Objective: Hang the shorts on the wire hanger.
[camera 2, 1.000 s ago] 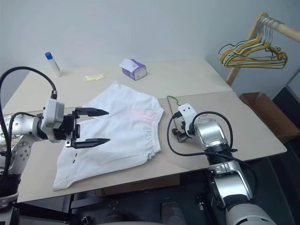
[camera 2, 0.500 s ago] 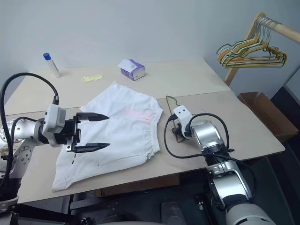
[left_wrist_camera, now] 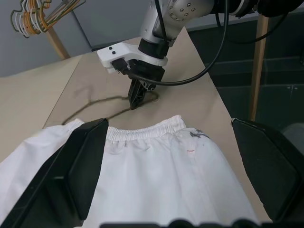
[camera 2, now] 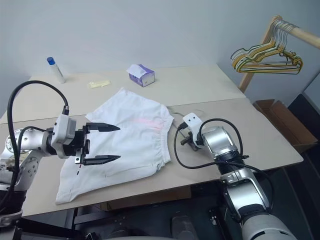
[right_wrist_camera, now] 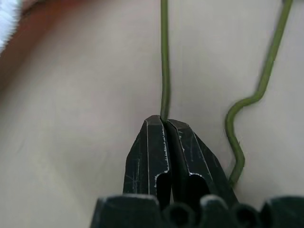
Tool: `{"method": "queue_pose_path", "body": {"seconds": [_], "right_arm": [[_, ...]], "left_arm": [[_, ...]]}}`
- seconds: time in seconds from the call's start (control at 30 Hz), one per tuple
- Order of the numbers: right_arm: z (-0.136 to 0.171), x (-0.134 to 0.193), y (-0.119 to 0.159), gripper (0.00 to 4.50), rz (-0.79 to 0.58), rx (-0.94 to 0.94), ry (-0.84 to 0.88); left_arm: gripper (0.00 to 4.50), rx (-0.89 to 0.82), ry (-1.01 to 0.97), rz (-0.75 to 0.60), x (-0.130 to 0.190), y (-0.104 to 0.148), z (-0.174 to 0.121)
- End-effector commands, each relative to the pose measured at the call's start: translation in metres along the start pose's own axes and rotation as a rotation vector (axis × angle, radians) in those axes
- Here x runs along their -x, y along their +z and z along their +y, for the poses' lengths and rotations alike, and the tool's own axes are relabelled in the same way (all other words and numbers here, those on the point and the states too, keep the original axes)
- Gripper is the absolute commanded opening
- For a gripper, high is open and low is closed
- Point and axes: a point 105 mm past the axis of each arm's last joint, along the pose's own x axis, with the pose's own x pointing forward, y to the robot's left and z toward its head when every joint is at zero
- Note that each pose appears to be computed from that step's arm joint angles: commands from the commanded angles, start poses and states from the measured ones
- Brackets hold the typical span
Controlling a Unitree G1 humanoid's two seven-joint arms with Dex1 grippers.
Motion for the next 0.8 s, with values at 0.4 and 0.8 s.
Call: {"method": "queue_pose_path", "body": {"seconds": [0.4,0.8], "right_arm": [[-0.049,0.056,0.008,0.03,-0.233,-0.127,-0.308],[0.044,0.128,0.075,0.03,-0.822,0.28,-0.153]], "left_arm": [[4.5,0.465,0.376,-0.179,-0.04,-0.004,0.06],[4.5,1.063,0.341,-0.595,-0.082,0.015,0.092]]}}
